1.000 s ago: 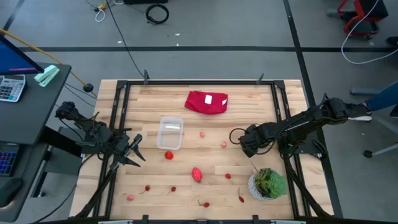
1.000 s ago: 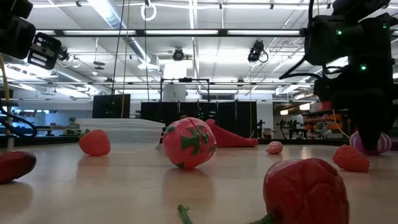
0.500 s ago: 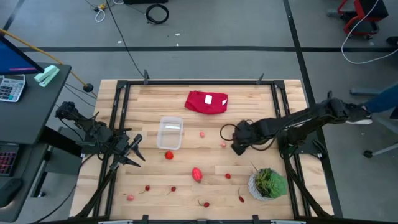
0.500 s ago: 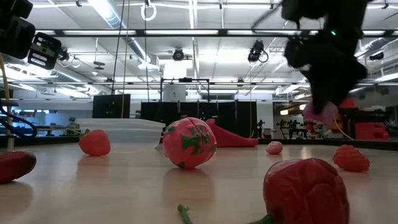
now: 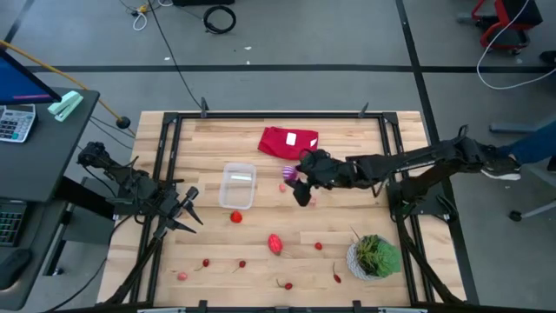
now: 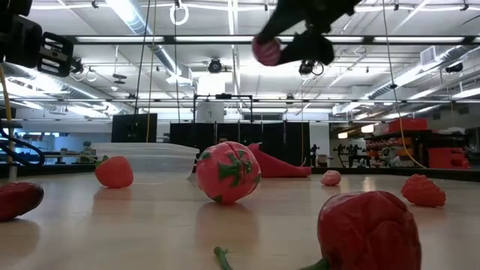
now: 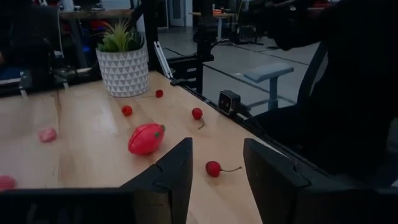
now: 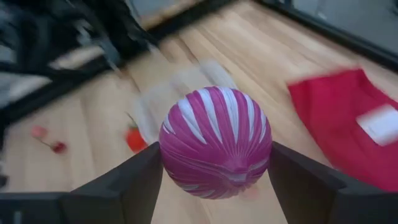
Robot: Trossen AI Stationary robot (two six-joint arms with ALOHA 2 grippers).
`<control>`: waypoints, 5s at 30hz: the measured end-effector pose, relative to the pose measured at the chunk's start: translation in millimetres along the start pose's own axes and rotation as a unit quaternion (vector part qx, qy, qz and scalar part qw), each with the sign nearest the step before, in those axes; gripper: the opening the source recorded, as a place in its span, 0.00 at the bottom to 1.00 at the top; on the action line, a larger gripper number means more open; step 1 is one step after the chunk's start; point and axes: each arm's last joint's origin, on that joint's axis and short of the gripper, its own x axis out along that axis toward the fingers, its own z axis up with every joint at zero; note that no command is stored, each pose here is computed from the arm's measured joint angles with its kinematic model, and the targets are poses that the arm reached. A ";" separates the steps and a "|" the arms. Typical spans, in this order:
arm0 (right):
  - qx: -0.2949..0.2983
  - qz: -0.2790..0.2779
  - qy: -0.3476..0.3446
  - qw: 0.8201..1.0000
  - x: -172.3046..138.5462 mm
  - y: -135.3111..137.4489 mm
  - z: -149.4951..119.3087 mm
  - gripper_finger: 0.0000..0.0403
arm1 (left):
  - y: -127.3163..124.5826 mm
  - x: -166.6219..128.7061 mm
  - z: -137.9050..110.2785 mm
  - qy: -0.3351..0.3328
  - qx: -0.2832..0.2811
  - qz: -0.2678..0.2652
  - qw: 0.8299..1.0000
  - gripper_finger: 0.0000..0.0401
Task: Pick and placing Produce into tupperware
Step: Put the purple onion in the transparent bin, then put the bottom pink peach in the transparent bin
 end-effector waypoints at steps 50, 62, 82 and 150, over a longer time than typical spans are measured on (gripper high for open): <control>-0.116 0.013 0.208 0.971 237.8 -25.6 37.9 0.68 | 3.9 -10.1 36.9 -0.093 -0.009 0.072 0.993 0.37; -0.124 0.038 0.231 0.964 241.4 -22.2 27.8 0.68 | 3.9 -10.0 36.8 -0.093 -0.009 0.072 0.993 0.35; -0.146 0.049 0.226 0.962 239.8 -11.8 24.9 0.69 | 3.9 -9.9 36.6 -0.091 -0.009 0.072 0.993 0.38; -0.294 -0.087 0.301 0.903 29.6 142.7 -24.9 0.68 | -6.7 20.9 129.7 0.008 -0.231 0.005 0.973 0.19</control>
